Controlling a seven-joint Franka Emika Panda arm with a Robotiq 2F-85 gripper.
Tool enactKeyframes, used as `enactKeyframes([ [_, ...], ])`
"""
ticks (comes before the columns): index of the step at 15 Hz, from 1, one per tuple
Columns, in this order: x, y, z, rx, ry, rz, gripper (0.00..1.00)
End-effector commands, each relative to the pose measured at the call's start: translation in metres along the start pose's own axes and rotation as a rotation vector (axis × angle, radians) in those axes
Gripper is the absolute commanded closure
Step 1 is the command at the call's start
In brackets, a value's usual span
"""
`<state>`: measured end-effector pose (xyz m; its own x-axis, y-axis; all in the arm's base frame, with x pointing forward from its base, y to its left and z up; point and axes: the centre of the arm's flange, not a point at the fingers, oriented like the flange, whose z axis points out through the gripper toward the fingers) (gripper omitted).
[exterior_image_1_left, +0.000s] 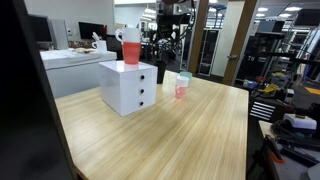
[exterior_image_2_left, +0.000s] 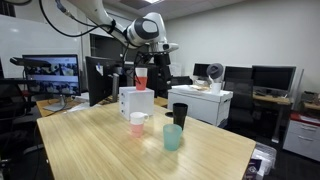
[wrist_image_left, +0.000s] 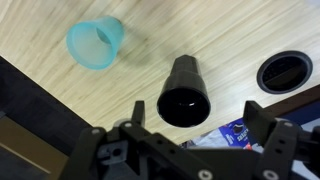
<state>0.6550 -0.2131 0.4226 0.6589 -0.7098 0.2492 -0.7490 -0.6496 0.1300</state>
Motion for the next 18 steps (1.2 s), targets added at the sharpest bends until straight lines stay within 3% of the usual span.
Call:
enactKeyframes([
  [1, 0.000, 0.002, -0.034, 0.010, -0.083, -0.102, 0.00],
  [11, 0.010, 0.031, -0.147, -0.016, -0.135, -0.295, 0.00],
  [13, 0.008, 0.030, -0.156, -0.012, -0.149, -0.314, 0.00],
  [15, 0.006, 0.024, -0.153, -0.033, -0.091, -0.341, 0.00],
  [18, 0.006, 0.021, -0.152, -0.029, -0.105, -0.306, 0.00],
])
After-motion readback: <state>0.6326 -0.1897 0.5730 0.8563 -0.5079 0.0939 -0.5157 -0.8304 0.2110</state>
